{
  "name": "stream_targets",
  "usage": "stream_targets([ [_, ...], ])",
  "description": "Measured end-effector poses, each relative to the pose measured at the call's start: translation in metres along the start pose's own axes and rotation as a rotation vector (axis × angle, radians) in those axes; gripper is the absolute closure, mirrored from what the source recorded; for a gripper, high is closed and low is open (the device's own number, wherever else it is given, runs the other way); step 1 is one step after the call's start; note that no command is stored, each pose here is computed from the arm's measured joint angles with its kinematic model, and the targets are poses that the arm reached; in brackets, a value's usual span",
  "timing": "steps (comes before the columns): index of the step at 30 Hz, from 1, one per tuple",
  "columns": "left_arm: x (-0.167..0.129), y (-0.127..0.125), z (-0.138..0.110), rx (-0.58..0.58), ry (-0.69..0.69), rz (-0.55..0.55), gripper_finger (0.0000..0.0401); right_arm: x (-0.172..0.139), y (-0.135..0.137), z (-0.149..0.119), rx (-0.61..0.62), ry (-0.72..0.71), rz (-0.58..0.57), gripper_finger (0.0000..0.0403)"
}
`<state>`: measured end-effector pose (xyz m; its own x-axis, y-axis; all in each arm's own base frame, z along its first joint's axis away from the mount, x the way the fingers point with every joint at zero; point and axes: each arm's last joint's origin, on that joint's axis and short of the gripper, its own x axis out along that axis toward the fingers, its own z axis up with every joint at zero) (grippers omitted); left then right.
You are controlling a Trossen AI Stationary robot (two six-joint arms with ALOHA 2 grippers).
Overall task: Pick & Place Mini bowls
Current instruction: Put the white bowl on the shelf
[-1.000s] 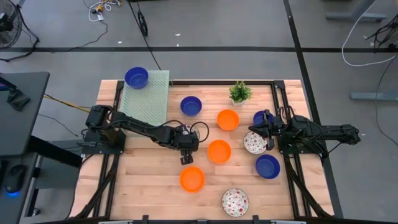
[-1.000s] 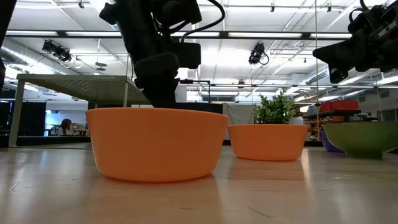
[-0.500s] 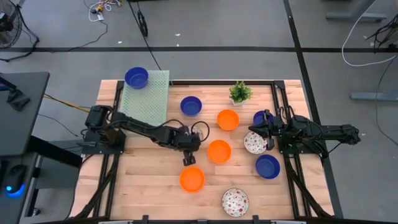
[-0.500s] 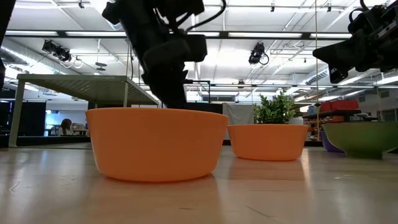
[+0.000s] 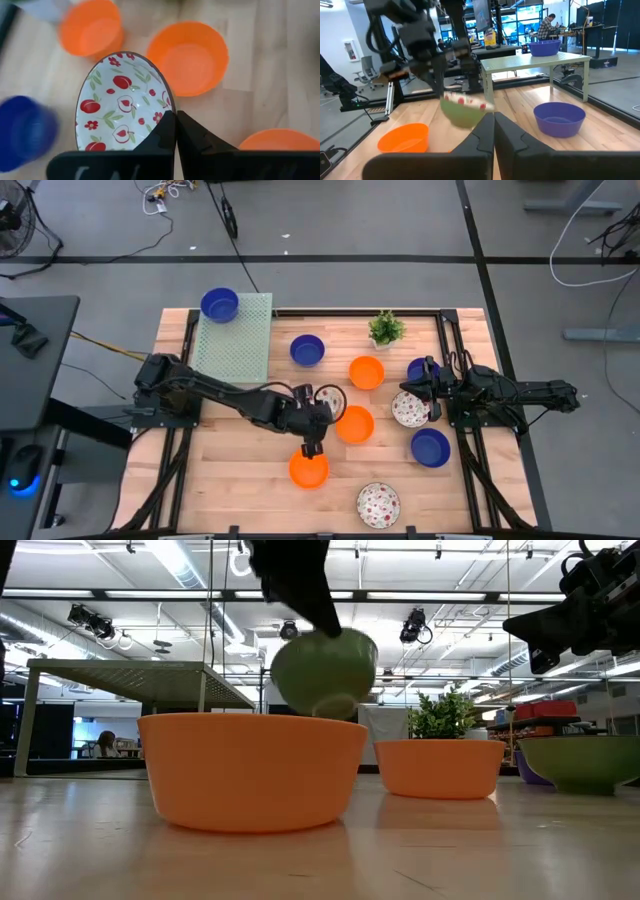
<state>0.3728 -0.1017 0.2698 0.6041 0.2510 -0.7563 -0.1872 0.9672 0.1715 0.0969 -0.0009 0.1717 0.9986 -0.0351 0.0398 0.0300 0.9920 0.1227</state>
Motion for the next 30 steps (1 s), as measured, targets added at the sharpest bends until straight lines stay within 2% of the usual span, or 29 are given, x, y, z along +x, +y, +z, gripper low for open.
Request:
stream_targets([
  [8, -0.055, 0.007, 0.018, 0.064, 0.044, 0.231, 0.0397, 0.0, 0.0, 0.0, 0.0, 0.0, 0.0, 0.0392],
  [12, -0.077, 0.025, 0.015, 0.045, 0.142, 0.354, 0.0397, 0.0, 0.0, 0.0, 0.0, 0.0, 0.0, 0.0392],
  [16, -0.085, 0.047, 0.007, -0.014, 0.264, 0.457, 0.0397, 0.0, 0.0, 0.0, 0.0, 0.0, 0.0, 0.0392],
  [22, -0.083, 0.076, -0.001, -0.056, 0.32, 0.487, 0.0397, 0.0, 0.0, 0.0, 0.0, 0.0, 0.0, 0.0392],
  [30, -0.095, 0.128, -0.039, -0.182, 0.393, 0.566, 0.0397, 0.0, 0.0, 0.0, 0.0, 0.0, 0.0, 0.0392],
])
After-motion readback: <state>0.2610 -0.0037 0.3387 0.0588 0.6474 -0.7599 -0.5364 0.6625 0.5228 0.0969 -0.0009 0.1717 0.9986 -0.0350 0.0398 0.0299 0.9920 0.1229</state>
